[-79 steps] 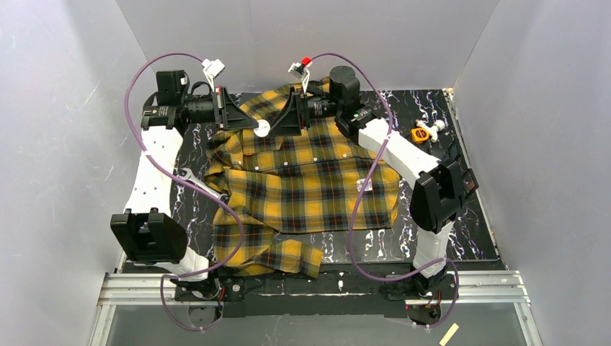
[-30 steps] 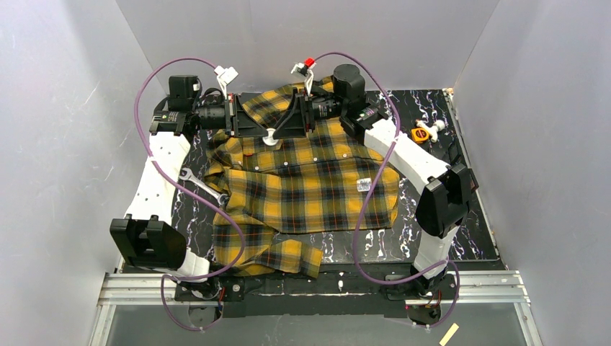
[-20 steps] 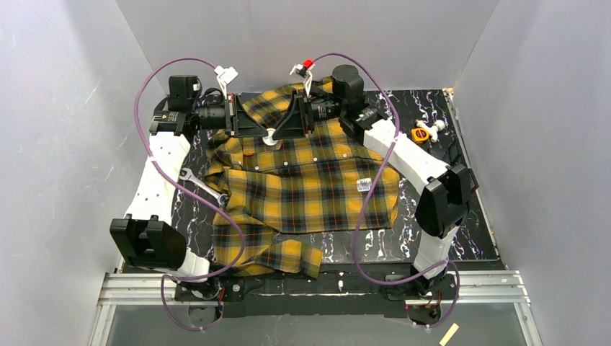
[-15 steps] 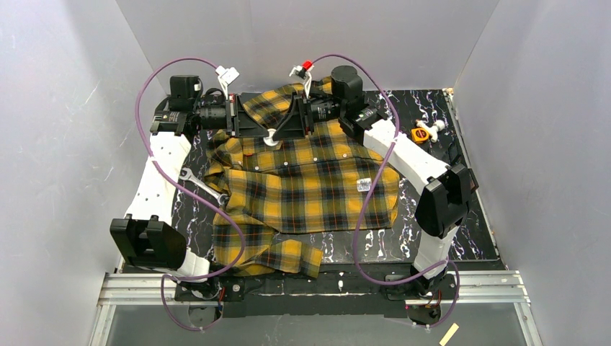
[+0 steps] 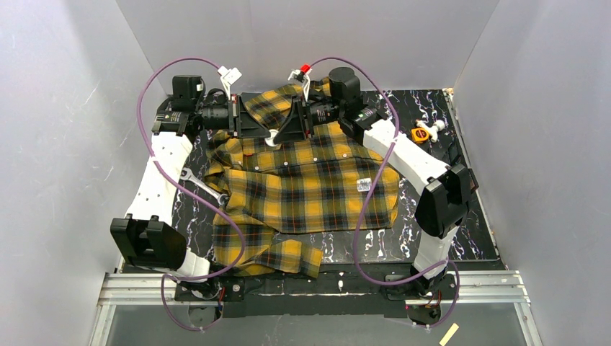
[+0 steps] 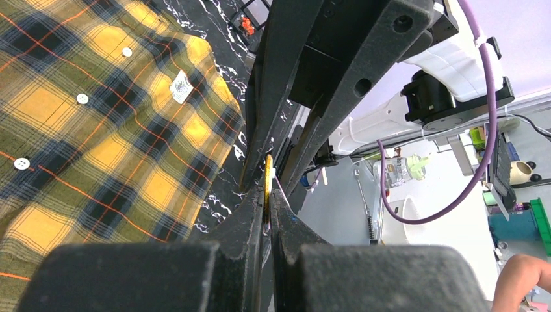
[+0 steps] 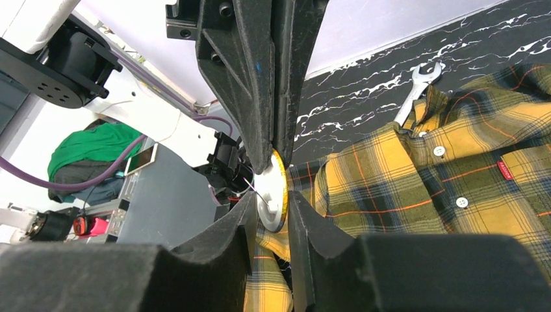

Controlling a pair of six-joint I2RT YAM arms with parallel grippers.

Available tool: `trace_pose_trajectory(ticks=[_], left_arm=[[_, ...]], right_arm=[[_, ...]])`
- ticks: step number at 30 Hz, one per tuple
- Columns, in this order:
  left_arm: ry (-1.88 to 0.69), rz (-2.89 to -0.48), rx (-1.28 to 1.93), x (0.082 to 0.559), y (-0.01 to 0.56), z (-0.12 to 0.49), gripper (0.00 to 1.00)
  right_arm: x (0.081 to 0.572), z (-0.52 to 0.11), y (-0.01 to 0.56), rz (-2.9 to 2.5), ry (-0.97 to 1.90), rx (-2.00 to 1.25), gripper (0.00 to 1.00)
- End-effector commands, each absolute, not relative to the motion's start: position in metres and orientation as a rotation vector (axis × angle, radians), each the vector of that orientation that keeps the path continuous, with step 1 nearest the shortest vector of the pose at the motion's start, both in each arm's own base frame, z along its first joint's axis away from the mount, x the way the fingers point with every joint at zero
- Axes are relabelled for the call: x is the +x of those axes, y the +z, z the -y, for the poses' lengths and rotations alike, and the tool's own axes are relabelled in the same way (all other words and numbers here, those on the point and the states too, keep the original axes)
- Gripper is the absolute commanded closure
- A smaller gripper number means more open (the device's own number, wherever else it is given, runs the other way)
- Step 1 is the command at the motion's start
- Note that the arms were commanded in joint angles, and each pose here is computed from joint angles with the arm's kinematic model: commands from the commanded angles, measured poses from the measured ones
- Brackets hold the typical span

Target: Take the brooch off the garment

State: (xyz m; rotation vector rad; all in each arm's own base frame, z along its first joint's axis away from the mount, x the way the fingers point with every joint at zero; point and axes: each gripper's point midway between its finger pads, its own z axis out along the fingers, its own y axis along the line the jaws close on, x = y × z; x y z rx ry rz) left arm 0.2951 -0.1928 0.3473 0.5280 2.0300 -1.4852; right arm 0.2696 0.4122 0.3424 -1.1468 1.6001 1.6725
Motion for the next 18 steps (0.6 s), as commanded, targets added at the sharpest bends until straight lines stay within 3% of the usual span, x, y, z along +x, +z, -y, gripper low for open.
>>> trace_pose_trajectory(ticks=[1,5,18], left_arm=[[-1.472,-1.955,0.605,0.277,0.369,0.195,1.0],[-1.471,-1.966,0.597,0.278,0.365,0.196,1.0],[-1.475,-1.966,0.601,0.279,0.364,0.196,1.0]], right_arm=[[0.265,-0.412,0.363,-1.528,1.651,-1.181,0.65],[0.257,-0.409,0.369,-1.491,1.673,-1.202,0.56],[0.259,-0.399,0.387,-1.493,1.827,-1.089,0.6]])
